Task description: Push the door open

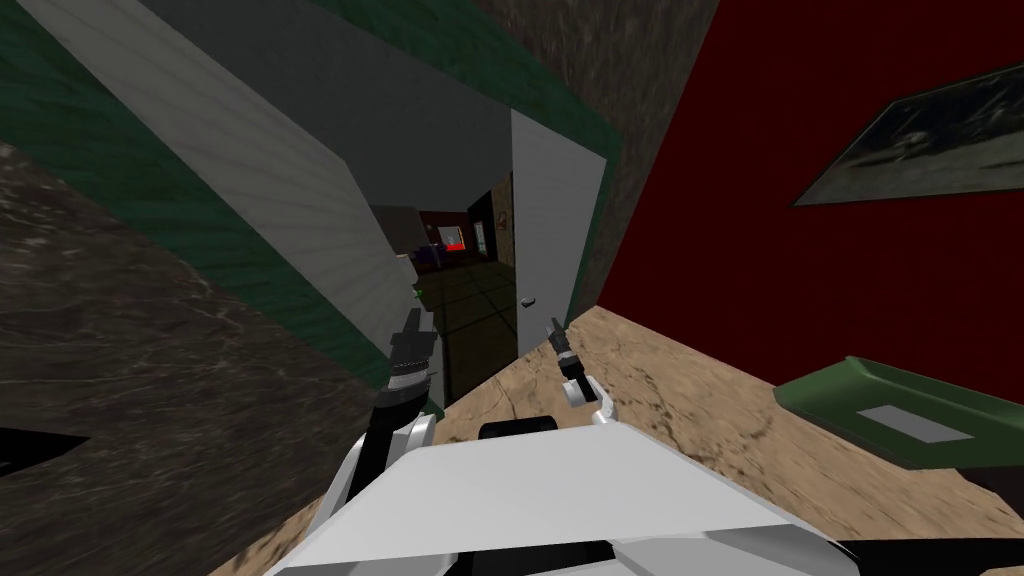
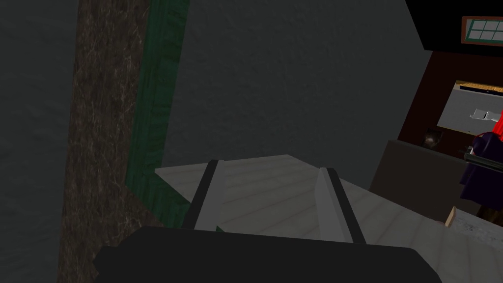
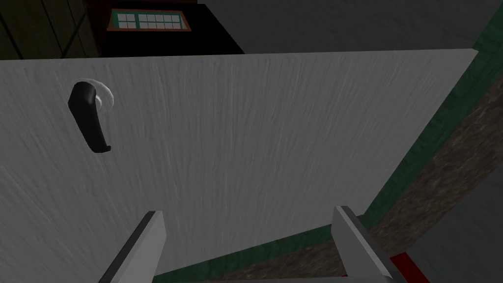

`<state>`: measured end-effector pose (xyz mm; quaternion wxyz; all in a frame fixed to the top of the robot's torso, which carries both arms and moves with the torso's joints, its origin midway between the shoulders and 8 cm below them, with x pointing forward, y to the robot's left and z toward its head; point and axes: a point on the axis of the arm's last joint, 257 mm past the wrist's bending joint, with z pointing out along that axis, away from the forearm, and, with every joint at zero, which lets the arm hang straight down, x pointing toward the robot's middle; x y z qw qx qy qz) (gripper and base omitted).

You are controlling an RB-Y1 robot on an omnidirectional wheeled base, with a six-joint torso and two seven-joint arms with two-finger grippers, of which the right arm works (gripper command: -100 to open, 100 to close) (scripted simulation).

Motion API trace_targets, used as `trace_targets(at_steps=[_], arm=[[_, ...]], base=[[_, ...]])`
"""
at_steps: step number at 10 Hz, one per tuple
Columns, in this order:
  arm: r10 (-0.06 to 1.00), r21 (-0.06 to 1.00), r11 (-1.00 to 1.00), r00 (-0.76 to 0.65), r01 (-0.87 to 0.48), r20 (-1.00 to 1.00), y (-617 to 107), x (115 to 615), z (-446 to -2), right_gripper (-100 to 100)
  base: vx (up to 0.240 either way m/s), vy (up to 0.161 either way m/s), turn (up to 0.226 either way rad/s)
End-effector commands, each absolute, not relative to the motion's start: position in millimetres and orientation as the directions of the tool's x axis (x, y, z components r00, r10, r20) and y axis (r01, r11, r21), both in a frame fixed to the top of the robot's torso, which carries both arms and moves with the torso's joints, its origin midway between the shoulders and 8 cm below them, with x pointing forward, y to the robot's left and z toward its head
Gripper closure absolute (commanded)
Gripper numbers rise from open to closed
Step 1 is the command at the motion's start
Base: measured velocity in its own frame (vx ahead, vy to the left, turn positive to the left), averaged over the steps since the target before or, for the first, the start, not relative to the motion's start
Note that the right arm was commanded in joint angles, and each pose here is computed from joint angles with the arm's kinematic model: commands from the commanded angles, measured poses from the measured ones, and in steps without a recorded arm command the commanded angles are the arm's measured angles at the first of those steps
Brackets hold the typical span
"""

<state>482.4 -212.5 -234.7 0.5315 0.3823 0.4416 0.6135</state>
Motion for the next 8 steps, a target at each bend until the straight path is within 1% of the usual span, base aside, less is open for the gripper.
trace_targets(at_steps=[1,4,8], arm=[[0.988,0.955,-0.043,-0.155,-0.292,-0.003,-207.5,484.1,-247.3,-100],[0.984,0.967,-0.039,-0.179,-0.253,-0.008,-198.2,488.2,-269.6,-100],[0.978,0.978,-0.033,-0.210,-0.205,-0.011,-186.0,491.4,-296.1,-100]], base=[[0.084,-0.091,0.052],[0.081,-0.095,0.055],[0.085,-0.073,0.052]])
